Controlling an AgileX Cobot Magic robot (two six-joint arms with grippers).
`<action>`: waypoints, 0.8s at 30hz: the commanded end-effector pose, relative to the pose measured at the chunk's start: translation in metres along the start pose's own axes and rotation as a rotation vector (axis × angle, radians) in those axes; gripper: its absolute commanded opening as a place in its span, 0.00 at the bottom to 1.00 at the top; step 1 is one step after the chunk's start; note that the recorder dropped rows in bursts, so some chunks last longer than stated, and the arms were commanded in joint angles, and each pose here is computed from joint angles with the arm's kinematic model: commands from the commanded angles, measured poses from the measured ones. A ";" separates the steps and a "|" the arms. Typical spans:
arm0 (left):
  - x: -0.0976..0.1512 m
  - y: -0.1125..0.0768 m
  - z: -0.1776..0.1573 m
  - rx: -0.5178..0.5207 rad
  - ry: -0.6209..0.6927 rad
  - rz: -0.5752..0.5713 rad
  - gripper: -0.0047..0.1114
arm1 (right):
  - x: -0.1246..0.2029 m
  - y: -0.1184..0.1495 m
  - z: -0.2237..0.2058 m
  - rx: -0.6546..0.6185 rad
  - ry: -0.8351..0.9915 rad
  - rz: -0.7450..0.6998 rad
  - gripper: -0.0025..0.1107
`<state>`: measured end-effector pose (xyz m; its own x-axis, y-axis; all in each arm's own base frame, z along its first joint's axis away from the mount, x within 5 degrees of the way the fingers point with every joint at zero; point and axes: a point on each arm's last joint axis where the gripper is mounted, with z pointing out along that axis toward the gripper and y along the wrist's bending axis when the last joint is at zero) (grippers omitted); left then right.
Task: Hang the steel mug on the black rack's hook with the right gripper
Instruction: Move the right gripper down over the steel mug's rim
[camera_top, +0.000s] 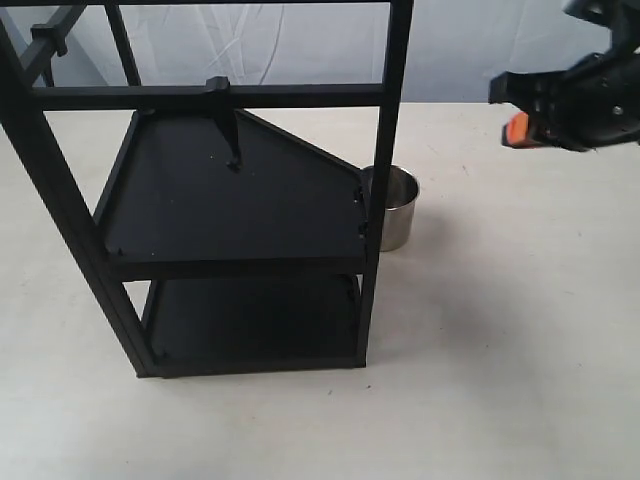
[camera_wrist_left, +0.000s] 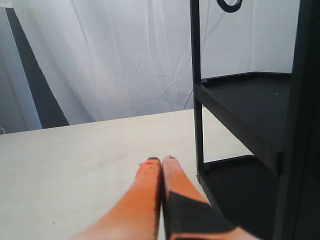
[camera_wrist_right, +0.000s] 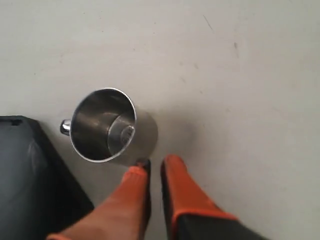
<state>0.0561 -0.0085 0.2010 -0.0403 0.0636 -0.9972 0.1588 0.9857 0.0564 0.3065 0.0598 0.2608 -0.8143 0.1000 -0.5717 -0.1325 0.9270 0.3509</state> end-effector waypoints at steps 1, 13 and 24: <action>-0.001 0.000 0.000 0.004 -0.010 -0.002 0.05 | -0.026 0.023 0.037 -0.041 0.065 -0.127 0.41; -0.001 0.000 0.000 0.004 -0.010 -0.002 0.05 | -0.033 0.019 0.122 0.011 0.217 -0.178 0.42; -0.001 0.000 0.000 0.004 -0.010 -0.002 0.05 | -0.011 0.006 0.164 0.022 0.320 -0.145 0.43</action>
<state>0.0561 -0.0085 0.2010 -0.0403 0.0636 -0.9972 0.1588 0.9857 0.0564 0.4044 0.1221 0.1524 -0.9256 -0.1527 -0.3463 -0.2528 0.9304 0.2655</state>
